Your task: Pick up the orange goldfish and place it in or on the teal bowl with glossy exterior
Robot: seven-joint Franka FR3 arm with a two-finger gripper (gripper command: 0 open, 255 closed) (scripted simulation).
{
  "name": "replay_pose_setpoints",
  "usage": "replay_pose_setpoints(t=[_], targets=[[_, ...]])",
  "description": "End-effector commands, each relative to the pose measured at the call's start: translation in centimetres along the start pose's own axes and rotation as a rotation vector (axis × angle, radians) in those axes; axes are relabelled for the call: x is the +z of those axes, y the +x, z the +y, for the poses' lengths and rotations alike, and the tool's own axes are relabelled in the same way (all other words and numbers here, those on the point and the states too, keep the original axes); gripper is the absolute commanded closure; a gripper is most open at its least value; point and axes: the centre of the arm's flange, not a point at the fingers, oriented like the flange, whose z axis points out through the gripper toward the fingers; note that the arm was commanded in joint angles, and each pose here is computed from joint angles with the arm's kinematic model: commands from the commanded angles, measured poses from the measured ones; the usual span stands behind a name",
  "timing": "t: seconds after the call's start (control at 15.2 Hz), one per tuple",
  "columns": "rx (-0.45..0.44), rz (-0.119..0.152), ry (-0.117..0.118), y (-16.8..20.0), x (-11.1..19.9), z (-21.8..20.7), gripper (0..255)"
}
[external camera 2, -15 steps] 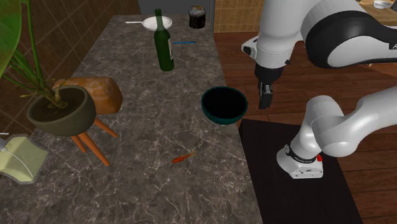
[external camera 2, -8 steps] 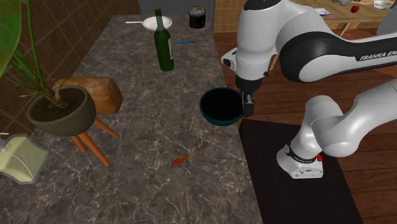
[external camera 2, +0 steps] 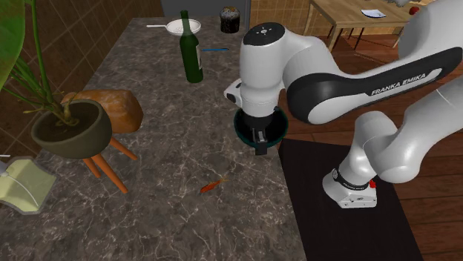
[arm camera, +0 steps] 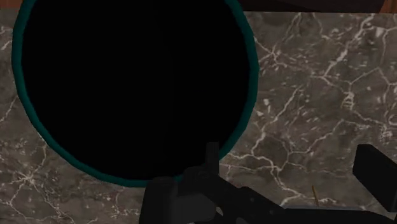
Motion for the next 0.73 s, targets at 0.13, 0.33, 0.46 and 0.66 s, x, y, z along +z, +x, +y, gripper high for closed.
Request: replay_pose_setpoints(t=[0.13,0.33,0.46,0.66], targets=[[-0.086,0.027,0.002,4.4,1.7,-2.2,0],[-0.150,0.045,0.004,7.5,2.7,-4.0,0],[-0.193,0.058,0.004,9.5,3.4,-5.3,0],[-0.257,0.077,0.006,12.4,4.3,-7.4,0]])
